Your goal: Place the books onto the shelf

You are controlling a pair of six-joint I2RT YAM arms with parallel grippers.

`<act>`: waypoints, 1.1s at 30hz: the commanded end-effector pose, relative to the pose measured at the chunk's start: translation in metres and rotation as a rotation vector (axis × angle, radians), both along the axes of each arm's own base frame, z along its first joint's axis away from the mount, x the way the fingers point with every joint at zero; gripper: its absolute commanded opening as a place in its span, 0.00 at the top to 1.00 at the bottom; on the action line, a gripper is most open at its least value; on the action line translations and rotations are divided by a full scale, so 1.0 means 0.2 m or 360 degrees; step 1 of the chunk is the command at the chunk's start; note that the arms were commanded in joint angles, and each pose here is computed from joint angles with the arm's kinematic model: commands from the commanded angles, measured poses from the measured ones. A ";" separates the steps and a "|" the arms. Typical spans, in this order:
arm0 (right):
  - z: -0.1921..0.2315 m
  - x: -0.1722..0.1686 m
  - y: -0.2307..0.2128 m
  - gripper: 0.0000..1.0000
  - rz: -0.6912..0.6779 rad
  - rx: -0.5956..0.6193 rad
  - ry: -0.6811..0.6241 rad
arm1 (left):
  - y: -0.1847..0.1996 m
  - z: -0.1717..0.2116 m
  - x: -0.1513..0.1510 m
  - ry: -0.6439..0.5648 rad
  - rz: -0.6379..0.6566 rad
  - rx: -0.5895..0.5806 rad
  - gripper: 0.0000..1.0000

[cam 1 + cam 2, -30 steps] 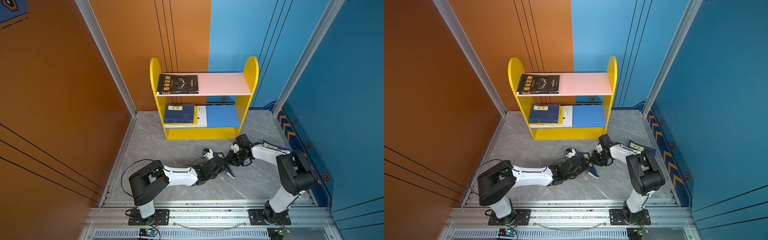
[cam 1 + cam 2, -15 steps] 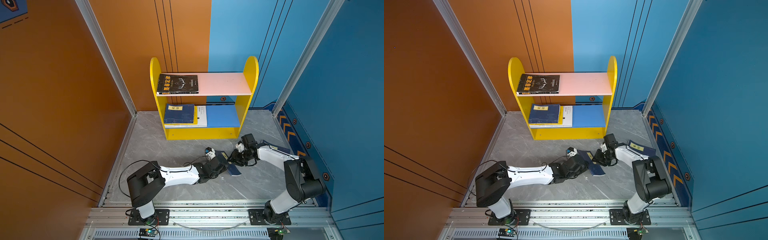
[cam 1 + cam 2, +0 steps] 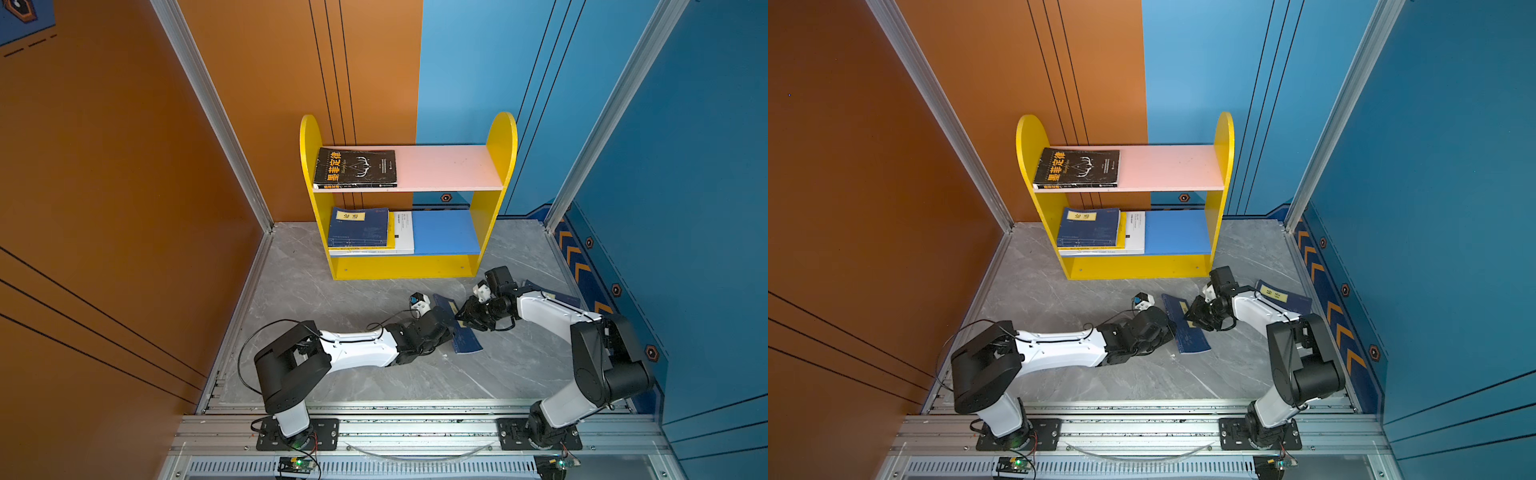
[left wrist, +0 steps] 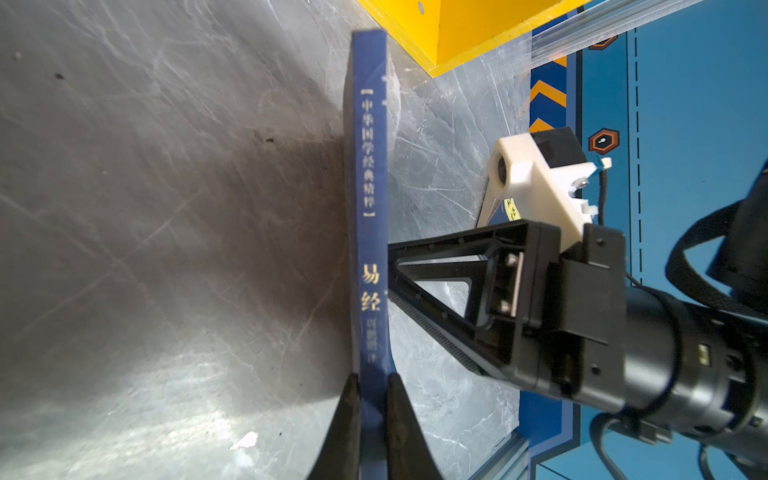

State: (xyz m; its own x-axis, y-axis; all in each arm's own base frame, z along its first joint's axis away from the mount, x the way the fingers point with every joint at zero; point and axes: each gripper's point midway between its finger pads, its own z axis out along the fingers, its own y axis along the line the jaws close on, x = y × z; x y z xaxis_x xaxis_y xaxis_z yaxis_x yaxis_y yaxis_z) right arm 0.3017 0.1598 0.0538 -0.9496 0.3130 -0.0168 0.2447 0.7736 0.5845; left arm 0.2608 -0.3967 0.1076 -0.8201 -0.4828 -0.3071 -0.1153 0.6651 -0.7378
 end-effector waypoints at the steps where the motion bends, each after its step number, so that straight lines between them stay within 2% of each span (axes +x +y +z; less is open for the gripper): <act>1: -0.02 -0.01 -0.02 0.60 -0.0031 0.0028 0.0020 | -0.05 0.01 0.03 -0.0032 -0.0048 -0.0013 0.91; 2: -0.03 0.00 -0.04 0.57 -0.0057 0.0023 0.0037 | -0.09 0.07 0.05 -0.0055 -0.0053 -0.0054 0.90; 9: -0.05 -0.01 -0.27 0.49 -0.0212 -0.0217 0.0022 | -0.14 0.06 0.07 -0.0045 -0.0073 -0.0047 0.91; 12: -0.09 -0.02 -0.31 0.47 -0.0227 -0.0257 0.0051 | -0.15 0.07 0.06 -0.0043 -0.0084 -0.0049 0.91; 18: -0.21 -0.05 -0.24 0.48 -0.0203 -0.0154 0.0149 | -0.17 0.06 0.05 -0.0031 -0.0106 -0.0035 0.91; 33: -0.27 -0.06 -0.14 0.49 -0.0122 -0.0075 0.0213 | -0.21 0.00 0.07 0.0012 -0.0110 -0.0046 0.90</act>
